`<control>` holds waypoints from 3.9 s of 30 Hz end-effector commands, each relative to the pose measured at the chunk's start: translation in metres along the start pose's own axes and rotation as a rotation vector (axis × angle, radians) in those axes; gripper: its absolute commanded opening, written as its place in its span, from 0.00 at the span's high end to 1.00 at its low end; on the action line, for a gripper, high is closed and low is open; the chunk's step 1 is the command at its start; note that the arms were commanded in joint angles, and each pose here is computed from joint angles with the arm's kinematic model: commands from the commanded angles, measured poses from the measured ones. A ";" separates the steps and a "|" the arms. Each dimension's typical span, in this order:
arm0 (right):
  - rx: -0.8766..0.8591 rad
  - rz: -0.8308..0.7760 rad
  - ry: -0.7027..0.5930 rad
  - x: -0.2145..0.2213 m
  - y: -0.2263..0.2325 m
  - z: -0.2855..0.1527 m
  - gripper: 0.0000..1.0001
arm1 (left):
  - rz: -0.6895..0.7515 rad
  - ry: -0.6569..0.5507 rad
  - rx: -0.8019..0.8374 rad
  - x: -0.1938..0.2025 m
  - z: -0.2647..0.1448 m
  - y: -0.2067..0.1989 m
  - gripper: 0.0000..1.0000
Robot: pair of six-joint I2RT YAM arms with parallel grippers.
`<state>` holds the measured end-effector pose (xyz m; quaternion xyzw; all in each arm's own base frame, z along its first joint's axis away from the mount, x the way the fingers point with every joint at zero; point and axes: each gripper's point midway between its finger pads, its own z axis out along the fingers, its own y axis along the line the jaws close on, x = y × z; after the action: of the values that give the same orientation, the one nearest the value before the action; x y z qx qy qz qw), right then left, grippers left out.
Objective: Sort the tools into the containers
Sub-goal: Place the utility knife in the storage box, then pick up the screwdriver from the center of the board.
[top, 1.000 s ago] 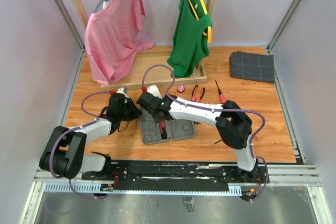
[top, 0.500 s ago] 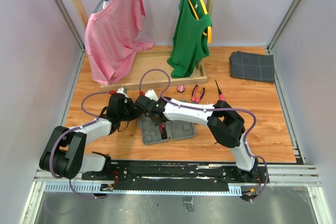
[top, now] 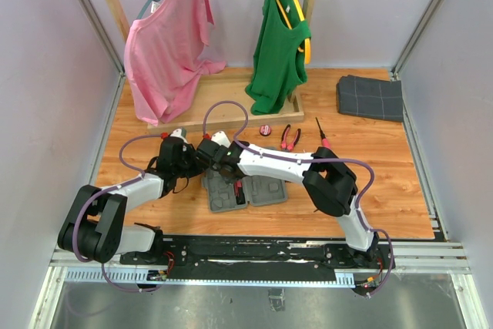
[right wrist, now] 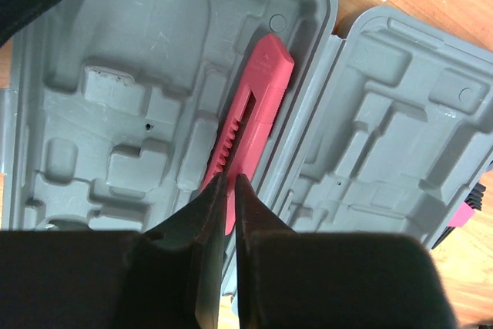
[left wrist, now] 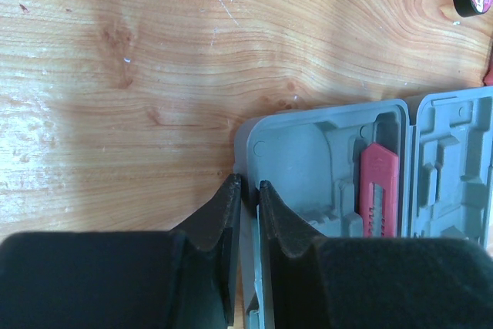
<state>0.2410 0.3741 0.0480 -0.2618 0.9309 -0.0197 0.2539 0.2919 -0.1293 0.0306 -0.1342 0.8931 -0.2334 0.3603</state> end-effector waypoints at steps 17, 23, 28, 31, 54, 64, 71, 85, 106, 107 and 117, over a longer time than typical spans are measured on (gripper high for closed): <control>0.050 -0.030 0.152 0.040 -0.011 0.003 0.93 | 0.013 -0.012 -0.005 -0.003 0.002 0.003 0.84; 0.024 0.025 0.186 0.059 -0.020 0.010 0.94 | 0.012 -0.007 -0.008 -0.002 0.003 0.004 0.84; -0.012 0.059 0.220 0.073 -0.023 0.016 0.95 | 0.013 -0.005 -0.010 -0.002 0.004 0.005 0.85; -0.015 0.057 0.234 0.077 -0.023 0.018 0.96 | 0.013 -0.003 -0.011 -0.001 0.005 0.005 0.85; 0.127 0.033 0.525 0.190 -0.054 0.047 0.99 | 0.014 0.009 0.002 0.002 0.006 0.003 0.86; 0.053 0.050 0.288 0.121 -0.046 0.025 0.95 | 0.016 0.006 0.003 0.001 0.006 0.003 0.86; -0.110 0.097 -0.082 0.010 -0.027 -0.023 0.71 | 0.016 0.006 0.005 0.001 0.006 0.003 0.86; -0.111 0.230 -0.313 0.006 -0.081 -0.069 0.56 | 0.011 -0.012 0.017 0.000 0.000 0.002 0.81; 0.254 0.613 -0.285 0.117 -0.241 -0.072 0.33 | 0.036 -0.151 0.015 -0.045 -0.055 -0.021 0.48; 0.276 0.649 -0.288 0.123 -0.245 -0.072 0.33 | 0.038 -0.158 0.007 -0.047 -0.058 -0.021 0.47; 0.431 0.875 -0.222 0.170 -0.274 -0.065 0.29 | 0.092 -0.168 -0.012 -0.065 -0.081 -0.031 0.39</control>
<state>0.2251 0.0738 0.0785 0.1397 0.9102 -0.0374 0.3880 0.2840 -0.1076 0.1214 -0.1263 0.8636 -0.2096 0.4408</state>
